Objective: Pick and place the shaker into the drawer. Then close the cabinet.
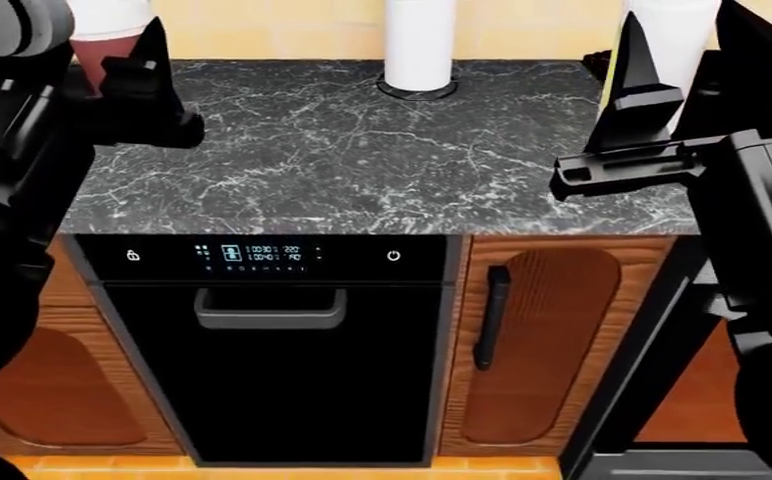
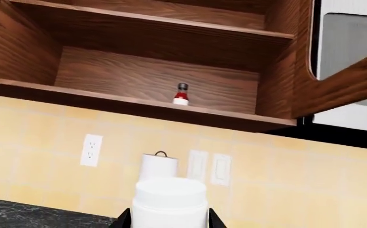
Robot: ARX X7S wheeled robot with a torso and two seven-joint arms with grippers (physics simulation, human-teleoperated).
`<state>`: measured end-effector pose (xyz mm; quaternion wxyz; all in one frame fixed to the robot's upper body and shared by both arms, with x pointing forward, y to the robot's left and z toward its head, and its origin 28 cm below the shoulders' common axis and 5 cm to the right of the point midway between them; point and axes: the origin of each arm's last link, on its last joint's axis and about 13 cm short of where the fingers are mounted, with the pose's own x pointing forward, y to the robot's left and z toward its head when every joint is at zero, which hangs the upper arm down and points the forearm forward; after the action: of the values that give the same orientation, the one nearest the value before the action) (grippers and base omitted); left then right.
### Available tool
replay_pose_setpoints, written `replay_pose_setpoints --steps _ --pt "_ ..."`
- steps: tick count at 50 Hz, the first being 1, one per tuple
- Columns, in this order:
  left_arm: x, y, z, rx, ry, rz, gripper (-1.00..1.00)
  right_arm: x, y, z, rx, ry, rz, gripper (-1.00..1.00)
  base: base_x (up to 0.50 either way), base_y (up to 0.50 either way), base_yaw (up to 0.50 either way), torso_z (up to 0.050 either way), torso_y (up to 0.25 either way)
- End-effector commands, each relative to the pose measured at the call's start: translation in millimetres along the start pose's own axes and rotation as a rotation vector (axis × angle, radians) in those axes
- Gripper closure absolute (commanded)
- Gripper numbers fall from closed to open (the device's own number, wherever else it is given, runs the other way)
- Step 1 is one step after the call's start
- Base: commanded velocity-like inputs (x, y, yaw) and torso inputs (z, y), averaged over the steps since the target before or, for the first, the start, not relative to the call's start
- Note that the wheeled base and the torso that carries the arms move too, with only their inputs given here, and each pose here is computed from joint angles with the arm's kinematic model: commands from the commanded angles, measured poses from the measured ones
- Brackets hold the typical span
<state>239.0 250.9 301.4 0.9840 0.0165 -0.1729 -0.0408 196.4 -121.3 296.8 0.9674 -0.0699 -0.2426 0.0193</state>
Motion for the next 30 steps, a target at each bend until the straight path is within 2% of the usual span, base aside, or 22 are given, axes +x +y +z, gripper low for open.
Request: replay_pose_setpoints --steps 1,30 --pt "-1.8 1.0 -3.8 -0.011 0.004 0.008 1.0 0.1 -1.4 -3.8 -0.002 0.0 -0.019 1.0 -0.19 -0.49 0.0 0.0 0.0" --pt "-2.4 0.5 -1.9 -0.015 0.004 0.009 1.0 -1.6 -3.4 -1.1 0.007 -0.007 -0.024 1.0 -0.15 -0.5 0.0 0.0 0.0"
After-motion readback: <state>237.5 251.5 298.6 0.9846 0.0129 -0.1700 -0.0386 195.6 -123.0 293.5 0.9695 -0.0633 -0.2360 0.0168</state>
